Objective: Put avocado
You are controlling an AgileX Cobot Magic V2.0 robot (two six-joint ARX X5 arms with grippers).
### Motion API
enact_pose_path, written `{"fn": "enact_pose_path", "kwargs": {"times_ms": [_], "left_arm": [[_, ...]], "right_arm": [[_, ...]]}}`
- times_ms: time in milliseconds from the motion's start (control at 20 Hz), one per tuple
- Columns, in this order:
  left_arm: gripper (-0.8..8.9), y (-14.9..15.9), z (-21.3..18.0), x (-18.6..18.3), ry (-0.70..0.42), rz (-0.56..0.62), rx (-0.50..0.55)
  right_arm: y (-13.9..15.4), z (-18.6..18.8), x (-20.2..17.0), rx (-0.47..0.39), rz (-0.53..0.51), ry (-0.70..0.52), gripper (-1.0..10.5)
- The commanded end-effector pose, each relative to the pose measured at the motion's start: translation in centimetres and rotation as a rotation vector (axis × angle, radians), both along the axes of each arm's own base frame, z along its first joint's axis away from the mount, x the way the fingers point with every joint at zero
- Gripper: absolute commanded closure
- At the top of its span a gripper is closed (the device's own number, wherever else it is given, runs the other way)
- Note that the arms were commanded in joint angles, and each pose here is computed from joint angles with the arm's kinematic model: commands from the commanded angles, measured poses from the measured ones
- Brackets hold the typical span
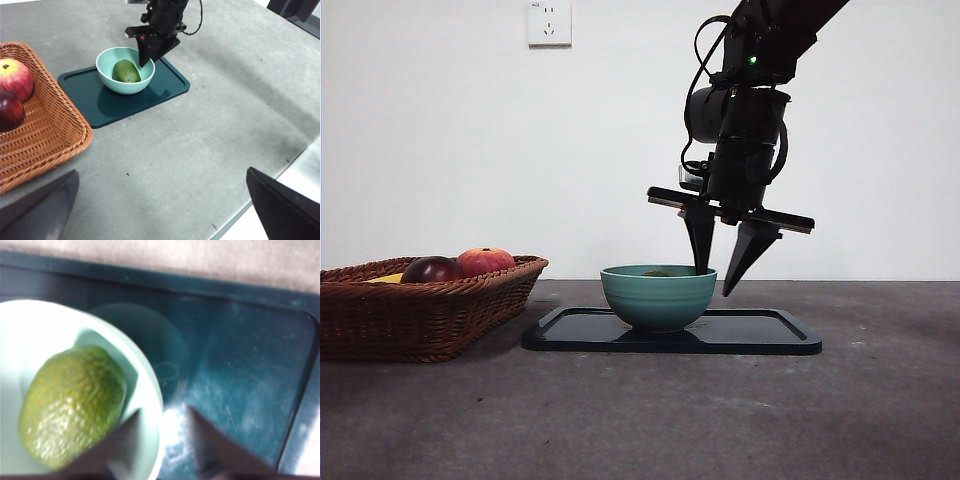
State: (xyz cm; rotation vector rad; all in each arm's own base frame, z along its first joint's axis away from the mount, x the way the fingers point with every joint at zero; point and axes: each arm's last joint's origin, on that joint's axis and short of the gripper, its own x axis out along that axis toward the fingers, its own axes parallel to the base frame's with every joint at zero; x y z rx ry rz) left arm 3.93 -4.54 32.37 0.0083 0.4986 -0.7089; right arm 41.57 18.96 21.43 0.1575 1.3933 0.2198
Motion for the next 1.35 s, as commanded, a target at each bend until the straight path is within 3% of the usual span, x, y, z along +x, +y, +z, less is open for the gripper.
{"fn": "enact_pose_path", "kwargs": {"times_ms": [50, 150, 200, 300, 450, 600, 900, 1350], "left_arm": [[2.52, 0.0, 0.2, 0.0, -0.008, -0.007, -0.005], [2.52, 0.0, 0.2, 0.0, -0.007, -0.007, -0.004], [2.52, 0.0, 0.2, 0.0, -0.008, -0.007, -0.005], [2.52, 0.0, 0.2, 0.0, -0.008, -0.007, -0.005], [2.52, -0.1, 0.2, 0.0, -0.012, -0.007, -0.011], [2.52, -0.1, 0.2, 0.0, -0.012, -0.007, -0.01], [2.52, -0.1, 0.2, 0.0, -0.012, -0.007, -0.011], [2.52, -0.1, 0.2, 0.0, -0.009, -0.005, -0.013]], "right_arm": [[0.2, 2.6, 0.4, 0.003, 0.002, -0.05, 5.9], [-0.3, 6.6, -0.7, -0.073, 0.019, -0.113, 4.2], [-0.4, 9.1, -1.9, -0.095, 0.053, -0.154, 4.0], [-0.9, 13.9, -5.3, -0.11, 0.11, -0.244, 4.0], [-1.7, 19.9, -11.7, -0.227, 0.119, -0.391, 4.0], [-2.0, 22.7, -16.5, -0.193, 0.168, -0.478, 4.0], [-5.1, 21.7, -25.2, -0.252, 0.252, -0.518, 4.0], [-13.4, 15.4, -35.6, -0.008, 0.229, -0.744, 4.0]]}}
